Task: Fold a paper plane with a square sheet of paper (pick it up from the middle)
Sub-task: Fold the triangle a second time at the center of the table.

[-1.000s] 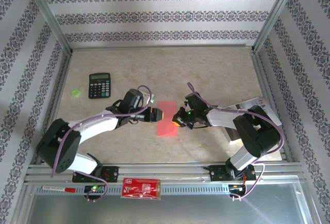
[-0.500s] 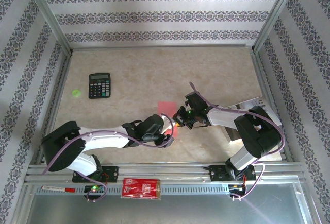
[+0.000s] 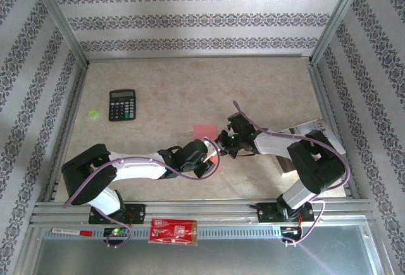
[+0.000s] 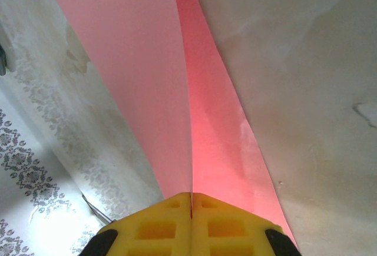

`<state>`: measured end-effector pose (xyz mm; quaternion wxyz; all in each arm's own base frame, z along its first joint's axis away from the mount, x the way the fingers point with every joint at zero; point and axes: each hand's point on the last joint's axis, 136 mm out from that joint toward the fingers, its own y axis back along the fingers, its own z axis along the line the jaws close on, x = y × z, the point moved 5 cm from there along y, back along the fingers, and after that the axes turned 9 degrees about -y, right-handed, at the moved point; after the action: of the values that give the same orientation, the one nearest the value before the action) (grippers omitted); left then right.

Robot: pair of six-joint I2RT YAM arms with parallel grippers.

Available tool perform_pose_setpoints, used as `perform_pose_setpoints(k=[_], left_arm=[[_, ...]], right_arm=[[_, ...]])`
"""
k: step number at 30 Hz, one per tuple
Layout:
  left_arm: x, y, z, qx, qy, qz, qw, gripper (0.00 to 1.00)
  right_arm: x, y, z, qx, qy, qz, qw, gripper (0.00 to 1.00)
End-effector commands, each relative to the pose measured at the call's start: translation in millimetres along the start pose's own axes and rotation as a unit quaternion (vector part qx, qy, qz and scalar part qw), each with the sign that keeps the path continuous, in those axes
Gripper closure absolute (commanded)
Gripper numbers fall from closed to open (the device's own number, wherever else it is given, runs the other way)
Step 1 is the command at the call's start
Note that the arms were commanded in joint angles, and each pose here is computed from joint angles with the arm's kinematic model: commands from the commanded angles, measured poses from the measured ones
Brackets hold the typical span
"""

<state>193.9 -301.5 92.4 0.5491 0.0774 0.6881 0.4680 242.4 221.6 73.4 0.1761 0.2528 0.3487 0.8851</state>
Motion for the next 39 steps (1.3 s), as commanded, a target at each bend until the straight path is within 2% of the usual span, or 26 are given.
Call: perform_pose_setpoints(k=[1, 5, 13, 15, 20, 25, 30, 32, 35, 37, 39], left_arm=[[-18, -1, -4, 0.005, -0.007, -0.026, 1.000, 0.70], [-17, -3, -4, 0.005, -0.005, -0.023, 1.000, 0.82], [-15, -4, -4, 0.008, 0.005, -0.021, 1.000, 1.00], [-15, -3, -3, 0.010, 0.008, -0.021, 1.000, 1.00], [-14, -1, 1, 0.028, 0.033, -0.028, 0.999, 1.00], [-12, 2, 2, 0.063, 0.060, -0.039, 0.995, 1.00], [-9, 7, 10, 0.092, 0.099, -0.053, 0.989, 1.00], [-8, 7, 15, 0.098, 0.115, -0.054, 0.987, 1.00], [-8, 6, 19, 0.108, 0.130, -0.051, 0.984, 1.00], [-9, 5, 21, 0.117, 0.138, -0.050, 0.982, 1.00], [-9, 5, 22, 0.124, 0.145, -0.049, 0.980, 1.00]], right_arm=[[-2, 1, 2, 0.000, -0.010, 0.003, 1.000, 1.00], [-2, 0, 1, 0.002, -0.012, 0.003, 1.000, 1.00], [-3, 2, 2, -0.001, -0.011, -0.001, 1.000, 1.00], [-4, 3, 2, -0.001, -0.010, -0.002, 1.000, 0.99], [-7, 14, 1, -0.008, 0.000, -0.010, 1.000, 0.82], [-18, 49, -8, -0.010, 0.037, -0.051, 0.998, 0.65], [-24, 82, -7, 0.038, 0.116, -0.099, 0.988, 0.51], [-24, 89, -5, 0.056, 0.148, -0.108, 0.981, 0.42], [-24, 96, 0, 0.079, 0.182, -0.109, 0.974, 0.33], [-24, 99, 3, 0.087, 0.192, -0.110, 0.971, 0.22], [-23, 100, 6, 0.085, 0.204, -0.107, 0.969, 0.05]])
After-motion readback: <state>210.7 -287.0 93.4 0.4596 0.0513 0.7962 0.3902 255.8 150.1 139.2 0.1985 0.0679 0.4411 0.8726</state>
